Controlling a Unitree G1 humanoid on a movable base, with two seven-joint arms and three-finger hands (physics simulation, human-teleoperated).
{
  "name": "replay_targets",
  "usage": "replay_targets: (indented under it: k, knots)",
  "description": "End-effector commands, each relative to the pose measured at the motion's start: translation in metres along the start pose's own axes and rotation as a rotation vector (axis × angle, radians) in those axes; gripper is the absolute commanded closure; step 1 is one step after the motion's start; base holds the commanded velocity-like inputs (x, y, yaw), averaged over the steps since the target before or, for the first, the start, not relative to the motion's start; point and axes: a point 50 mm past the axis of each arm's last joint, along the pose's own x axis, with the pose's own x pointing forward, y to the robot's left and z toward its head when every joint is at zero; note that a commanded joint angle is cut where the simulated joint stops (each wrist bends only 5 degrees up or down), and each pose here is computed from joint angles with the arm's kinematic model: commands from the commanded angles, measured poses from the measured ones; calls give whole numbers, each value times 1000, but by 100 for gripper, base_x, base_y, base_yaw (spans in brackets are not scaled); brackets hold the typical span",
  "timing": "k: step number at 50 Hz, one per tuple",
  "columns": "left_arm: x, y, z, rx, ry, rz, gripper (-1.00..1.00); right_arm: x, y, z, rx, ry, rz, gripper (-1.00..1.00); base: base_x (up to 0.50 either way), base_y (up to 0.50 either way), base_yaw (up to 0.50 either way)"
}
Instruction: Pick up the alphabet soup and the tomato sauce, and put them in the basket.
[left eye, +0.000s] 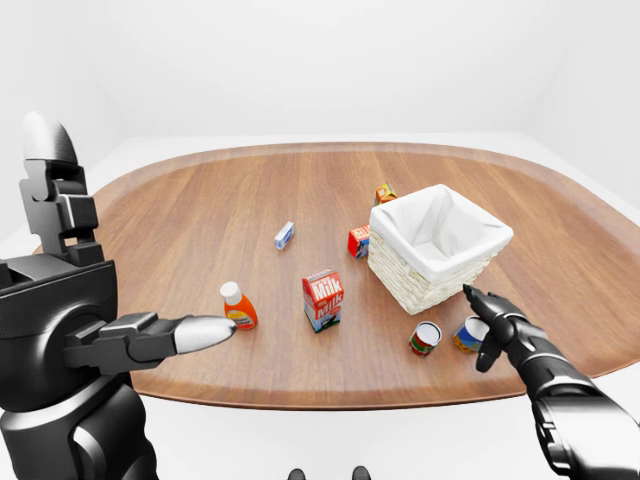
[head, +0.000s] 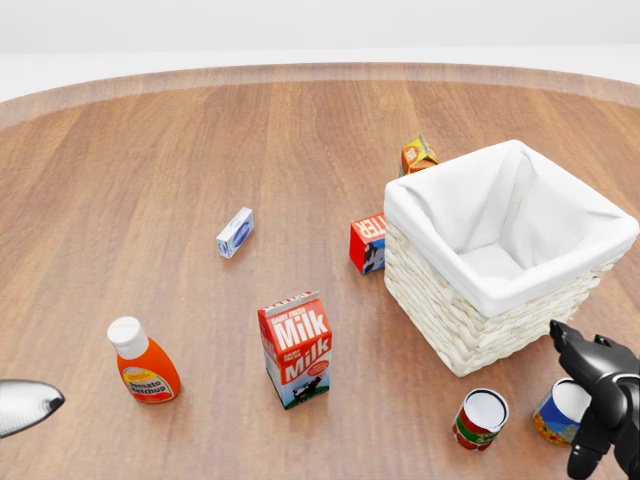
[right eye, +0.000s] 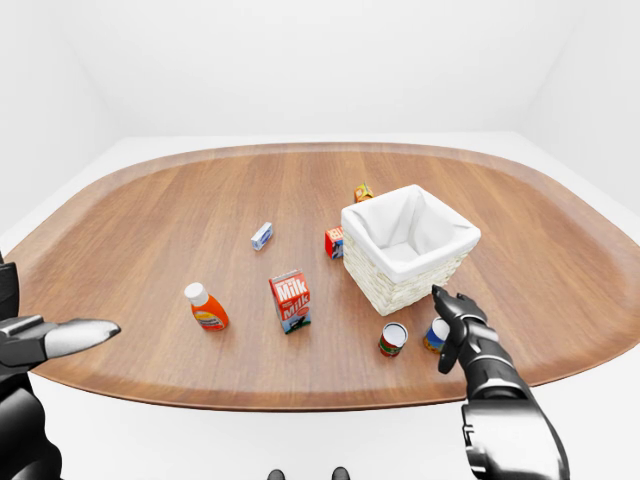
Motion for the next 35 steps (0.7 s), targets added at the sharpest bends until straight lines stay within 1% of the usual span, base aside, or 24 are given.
replay_targets:
  k: [1, 35]
  knots:
    - [0, 1, 0, 4, 3, 2, -93, 0, 0, 1, -19, 3, 7, -100, 0, 0, 0]
    - [-2, 2, -7, 21, 37, -1, -93, 2, 2, 8, -52, -3, 22, -100, 0, 0, 0]
